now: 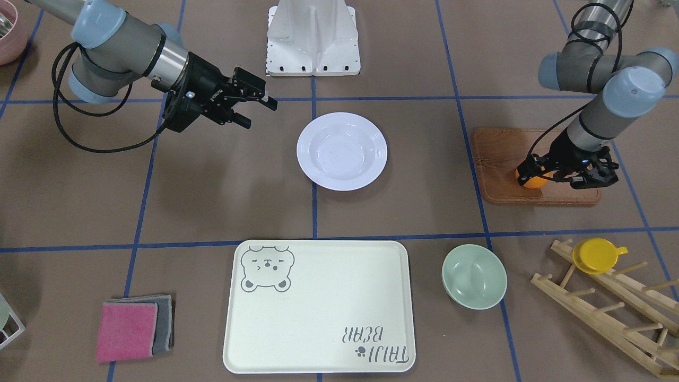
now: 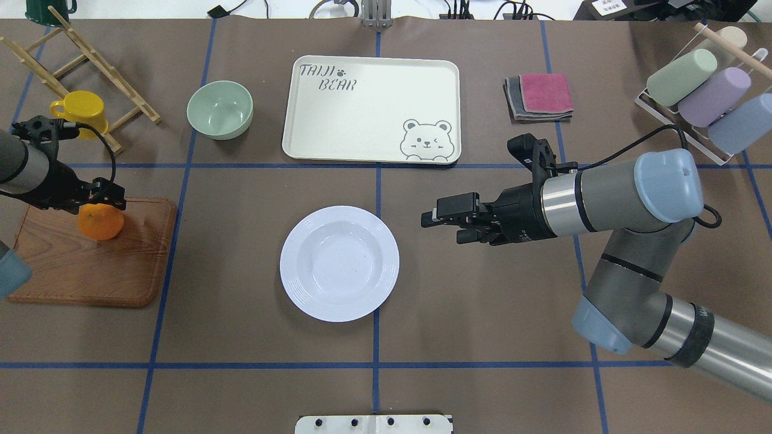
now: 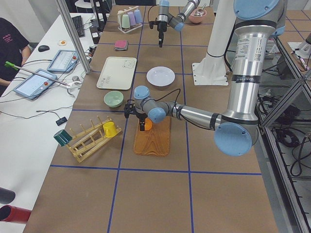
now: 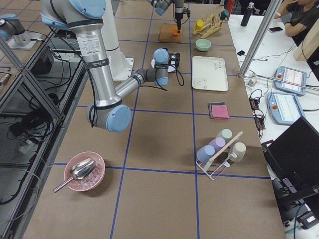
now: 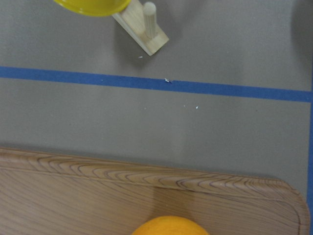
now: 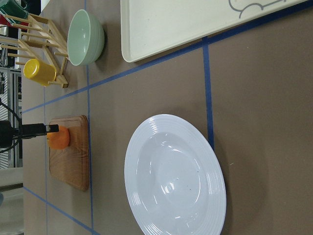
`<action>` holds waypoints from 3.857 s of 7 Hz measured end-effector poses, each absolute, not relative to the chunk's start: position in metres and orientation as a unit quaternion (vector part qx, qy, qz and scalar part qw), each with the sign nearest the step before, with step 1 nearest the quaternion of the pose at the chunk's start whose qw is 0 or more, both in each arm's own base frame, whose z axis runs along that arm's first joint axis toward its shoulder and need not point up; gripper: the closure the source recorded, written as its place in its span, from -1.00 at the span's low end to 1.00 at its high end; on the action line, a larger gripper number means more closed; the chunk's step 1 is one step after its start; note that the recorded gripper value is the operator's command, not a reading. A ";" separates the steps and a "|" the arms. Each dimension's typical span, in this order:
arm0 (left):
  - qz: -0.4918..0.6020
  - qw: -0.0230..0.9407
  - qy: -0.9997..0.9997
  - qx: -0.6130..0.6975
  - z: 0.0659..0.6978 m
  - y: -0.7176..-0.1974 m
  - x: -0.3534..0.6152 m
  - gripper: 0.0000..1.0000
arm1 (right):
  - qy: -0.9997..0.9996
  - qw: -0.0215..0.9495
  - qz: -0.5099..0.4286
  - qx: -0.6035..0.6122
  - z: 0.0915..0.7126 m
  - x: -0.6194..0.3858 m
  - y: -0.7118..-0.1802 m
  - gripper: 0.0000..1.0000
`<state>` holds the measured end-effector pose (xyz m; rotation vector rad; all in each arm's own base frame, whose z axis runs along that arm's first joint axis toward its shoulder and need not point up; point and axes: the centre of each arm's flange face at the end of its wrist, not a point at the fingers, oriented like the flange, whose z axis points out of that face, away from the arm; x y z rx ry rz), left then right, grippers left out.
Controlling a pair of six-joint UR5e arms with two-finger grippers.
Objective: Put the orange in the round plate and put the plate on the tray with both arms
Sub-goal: 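Lower the left gripper onto the orange while the right gripper reaches toward the plate, then carry the orange over the plate with the left gripper while the right grips the rim, then release the orange onto the plate and withdraw the left gripper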
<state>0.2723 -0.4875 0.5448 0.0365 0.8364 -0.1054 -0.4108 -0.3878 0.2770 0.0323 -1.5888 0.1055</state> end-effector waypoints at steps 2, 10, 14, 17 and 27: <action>-0.054 0.910 0.410 0.015 0.549 -0.483 0.279 -0.76 | -0.713 0.699 0.047 0.014 0.277 -0.411 -0.388 -1.00; -0.076 0.893 0.443 0.009 0.436 -0.476 0.305 -0.47 | -0.745 0.660 0.074 0.063 0.293 -0.446 -0.398 -0.98; -0.128 0.881 0.456 -0.020 0.290 -0.455 0.424 -0.47 | -0.749 0.651 0.097 0.073 0.298 -0.509 -0.385 -0.97; -0.135 0.883 0.448 -0.025 0.240 -0.413 0.492 -0.51 | -0.735 0.669 0.090 0.066 0.319 -0.534 -0.371 -0.97; -0.125 0.872 0.474 0.005 0.235 -0.418 0.505 -0.95 | -0.729 0.676 0.089 0.062 0.315 -0.577 -0.355 -0.33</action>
